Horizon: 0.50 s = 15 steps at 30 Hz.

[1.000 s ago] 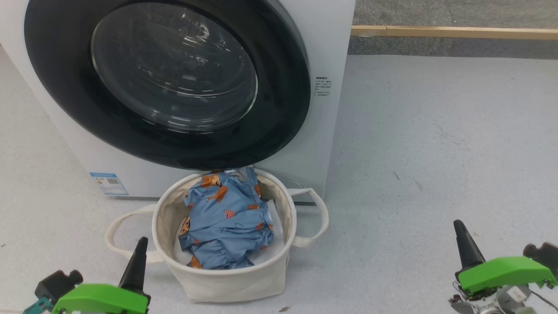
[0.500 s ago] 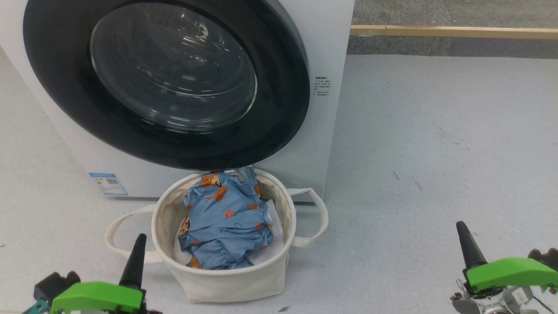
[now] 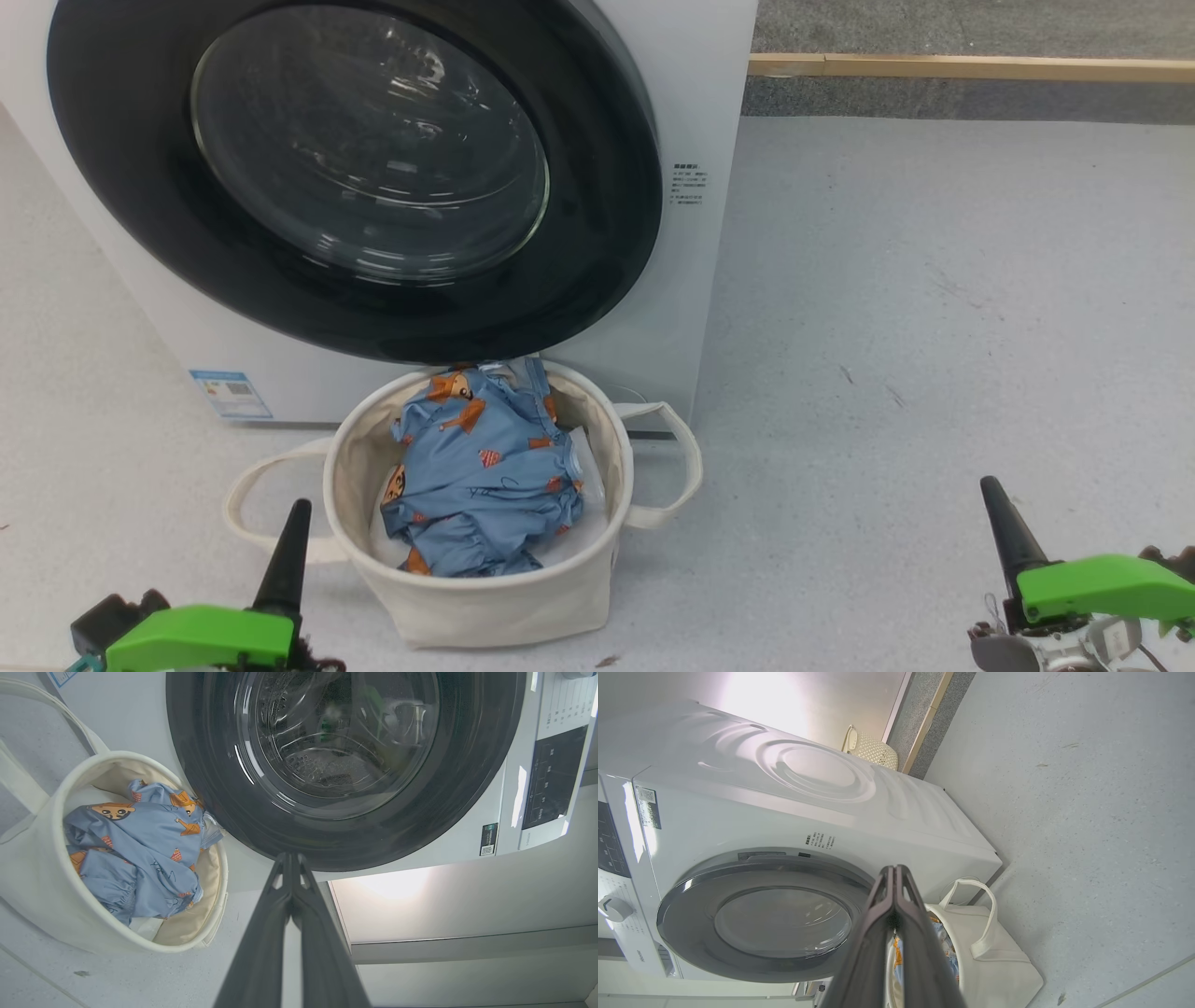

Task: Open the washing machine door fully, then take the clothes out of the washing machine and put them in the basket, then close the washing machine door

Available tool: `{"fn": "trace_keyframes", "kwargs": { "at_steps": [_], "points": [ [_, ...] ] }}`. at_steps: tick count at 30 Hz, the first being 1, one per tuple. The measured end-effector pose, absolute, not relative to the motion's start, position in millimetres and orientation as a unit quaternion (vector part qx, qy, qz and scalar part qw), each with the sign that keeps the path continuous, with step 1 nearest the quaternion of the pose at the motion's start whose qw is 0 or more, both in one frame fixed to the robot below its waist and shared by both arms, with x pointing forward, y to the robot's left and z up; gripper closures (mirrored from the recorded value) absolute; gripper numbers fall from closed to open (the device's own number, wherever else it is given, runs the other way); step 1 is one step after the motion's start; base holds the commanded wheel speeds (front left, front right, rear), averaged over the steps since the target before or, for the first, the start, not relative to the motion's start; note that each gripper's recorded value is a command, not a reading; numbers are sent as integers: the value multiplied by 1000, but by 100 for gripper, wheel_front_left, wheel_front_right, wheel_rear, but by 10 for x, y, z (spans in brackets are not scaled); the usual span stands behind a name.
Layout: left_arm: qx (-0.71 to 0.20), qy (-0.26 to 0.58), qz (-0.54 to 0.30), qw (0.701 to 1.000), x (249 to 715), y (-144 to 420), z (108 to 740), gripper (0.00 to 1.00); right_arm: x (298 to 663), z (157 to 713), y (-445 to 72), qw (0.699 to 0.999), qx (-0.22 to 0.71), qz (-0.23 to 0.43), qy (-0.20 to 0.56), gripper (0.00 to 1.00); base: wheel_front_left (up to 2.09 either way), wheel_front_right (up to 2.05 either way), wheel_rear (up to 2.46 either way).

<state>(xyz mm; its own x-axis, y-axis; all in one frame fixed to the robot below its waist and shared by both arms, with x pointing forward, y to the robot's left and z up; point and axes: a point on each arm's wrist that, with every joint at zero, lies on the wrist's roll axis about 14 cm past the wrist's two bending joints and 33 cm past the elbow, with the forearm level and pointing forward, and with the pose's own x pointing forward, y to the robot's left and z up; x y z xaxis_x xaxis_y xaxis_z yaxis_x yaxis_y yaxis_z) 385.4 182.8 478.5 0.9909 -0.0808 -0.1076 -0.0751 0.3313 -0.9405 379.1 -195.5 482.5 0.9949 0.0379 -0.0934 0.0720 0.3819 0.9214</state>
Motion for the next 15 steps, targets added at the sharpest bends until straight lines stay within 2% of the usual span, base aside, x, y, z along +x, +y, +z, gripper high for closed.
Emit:
{"fn": "trace_keyframes", "kwargs": {
  "at_steps": [15],
  "points": [
    [-633, 61, 8, 772, 3828, 1830, 4781, 100, 3785, 4829, -2006, 784, 620, -23, 37, 100, 0, 0, 0]
  ]
}}
